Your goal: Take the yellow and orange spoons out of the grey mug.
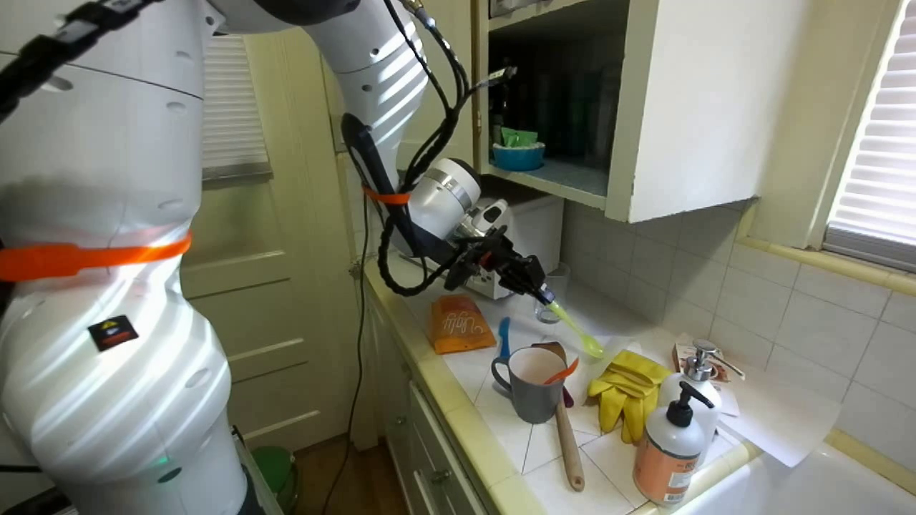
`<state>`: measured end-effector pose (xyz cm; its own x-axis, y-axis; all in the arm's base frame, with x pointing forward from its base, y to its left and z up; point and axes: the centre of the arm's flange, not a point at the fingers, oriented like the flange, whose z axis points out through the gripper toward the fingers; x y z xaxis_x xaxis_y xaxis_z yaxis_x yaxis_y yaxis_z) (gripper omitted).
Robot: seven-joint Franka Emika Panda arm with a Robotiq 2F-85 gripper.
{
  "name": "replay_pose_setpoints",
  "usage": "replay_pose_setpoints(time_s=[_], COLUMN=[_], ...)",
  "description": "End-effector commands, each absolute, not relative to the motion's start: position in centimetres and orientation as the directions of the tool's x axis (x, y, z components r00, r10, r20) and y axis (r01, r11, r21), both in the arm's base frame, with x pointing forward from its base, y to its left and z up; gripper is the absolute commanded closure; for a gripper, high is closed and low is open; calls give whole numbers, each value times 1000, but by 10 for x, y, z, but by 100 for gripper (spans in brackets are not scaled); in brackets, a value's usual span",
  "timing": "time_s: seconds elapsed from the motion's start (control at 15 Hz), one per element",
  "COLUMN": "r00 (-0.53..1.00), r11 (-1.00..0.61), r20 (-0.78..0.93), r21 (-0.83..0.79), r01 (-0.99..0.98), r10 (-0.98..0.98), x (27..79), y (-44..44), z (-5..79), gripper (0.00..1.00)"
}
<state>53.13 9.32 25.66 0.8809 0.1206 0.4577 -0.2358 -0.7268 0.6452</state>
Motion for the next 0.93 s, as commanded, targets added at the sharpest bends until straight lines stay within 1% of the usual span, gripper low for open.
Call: replay_pose_setpoints(time_s=[0.0,0.2,0.27,0.33,0.47,0.53,0.67,0.87], r00=[856,874,884,893,903,907,913,926], r11=[-721,-731,-728,-737,-742,-744,-746,-776], r20=[478,440,415,396,370,358,340,319], r21=[662,663,671,665,664,664,662,629], r01=[-206,-162,-138,-118,-92,-81,-64,-49], r10=[194,205,215,215,219,221,224,200], x=[557,561,560,558,555,554,550,542], y=[112,122,125,128,131,133,136,142], z=[230,220,216,214,212,212,219,242], gripper=[97,97,64,63,51,42,29,5])
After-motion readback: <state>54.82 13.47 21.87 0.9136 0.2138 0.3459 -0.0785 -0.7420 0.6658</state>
